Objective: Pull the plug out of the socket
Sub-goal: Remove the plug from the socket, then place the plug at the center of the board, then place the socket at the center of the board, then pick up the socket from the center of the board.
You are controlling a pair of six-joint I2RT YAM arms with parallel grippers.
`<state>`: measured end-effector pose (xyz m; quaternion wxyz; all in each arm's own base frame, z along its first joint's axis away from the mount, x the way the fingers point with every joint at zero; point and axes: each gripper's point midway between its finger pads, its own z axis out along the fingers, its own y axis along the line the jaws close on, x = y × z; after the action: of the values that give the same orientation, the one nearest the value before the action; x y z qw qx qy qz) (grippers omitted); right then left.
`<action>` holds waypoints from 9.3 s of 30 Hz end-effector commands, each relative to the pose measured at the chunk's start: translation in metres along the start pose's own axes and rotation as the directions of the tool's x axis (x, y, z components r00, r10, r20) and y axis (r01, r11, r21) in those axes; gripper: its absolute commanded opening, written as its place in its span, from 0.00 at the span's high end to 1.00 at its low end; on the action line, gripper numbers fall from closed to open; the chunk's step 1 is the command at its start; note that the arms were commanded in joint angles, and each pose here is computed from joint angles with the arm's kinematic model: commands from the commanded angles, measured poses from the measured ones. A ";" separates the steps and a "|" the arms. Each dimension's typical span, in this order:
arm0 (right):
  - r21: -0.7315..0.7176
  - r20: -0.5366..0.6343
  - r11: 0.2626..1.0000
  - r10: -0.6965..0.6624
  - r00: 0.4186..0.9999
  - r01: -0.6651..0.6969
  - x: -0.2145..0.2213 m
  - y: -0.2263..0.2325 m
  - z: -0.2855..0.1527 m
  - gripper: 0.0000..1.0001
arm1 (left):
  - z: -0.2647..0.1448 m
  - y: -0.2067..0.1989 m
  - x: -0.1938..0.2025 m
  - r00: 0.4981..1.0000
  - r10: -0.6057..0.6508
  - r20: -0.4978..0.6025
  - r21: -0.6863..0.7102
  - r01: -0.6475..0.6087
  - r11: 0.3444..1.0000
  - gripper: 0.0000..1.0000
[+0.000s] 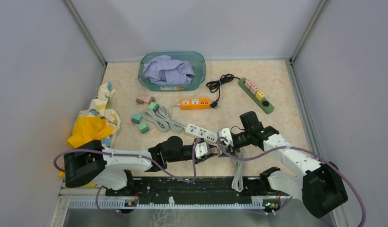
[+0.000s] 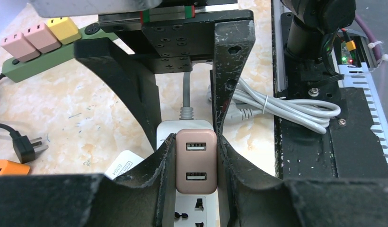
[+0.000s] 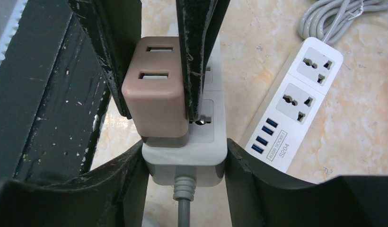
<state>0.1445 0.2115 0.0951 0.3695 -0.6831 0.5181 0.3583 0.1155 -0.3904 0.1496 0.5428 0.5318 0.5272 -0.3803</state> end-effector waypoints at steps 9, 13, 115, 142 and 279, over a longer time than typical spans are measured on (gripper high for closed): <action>0.018 0.062 0.999 -0.046 0.997 0.045 -0.026 -0.011 -0.003 0.85 | 0.005 0.008 -0.035 0.991 0.015 0.134 -0.031 -0.011 0.999 1.00; 0.014 0.079 0.999 -0.030 0.996 0.029 -0.034 -0.012 -0.004 0.91 | 0.023 0.005 -0.022 0.996 0.017 0.086 -0.003 -0.017 1.000 1.00; 0.124 -0.005 0.979 0.165 0.986 -0.163 -0.012 -0.038 -0.012 0.97 | -0.335 0.321 0.196 0.244 -0.411 0.878 -0.476 0.519 -0.710 0.32; 0.093 0.154 0.975 0.186 0.970 -0.202 -0.056 -0.040 -0.049 1.00 | -0.264 0.256 0.073 0.187 -0.705 0.684 -0.461 0.860 -0.219 0.01; 0.892 0.052 0.223 0.813 0.580 -0.392 0.225 -0.253 -0.235 0.26 | -0.243 0.198 -0.009 0.668 -0.681 0.300 -0.462 0.727 0.509 0.00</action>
<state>0.4411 -0.0416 0.0280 0.3285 -0.1883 0.9251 0.0283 0.2659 -0.1247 0.2099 0.4729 0.0636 0.7730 -0.4180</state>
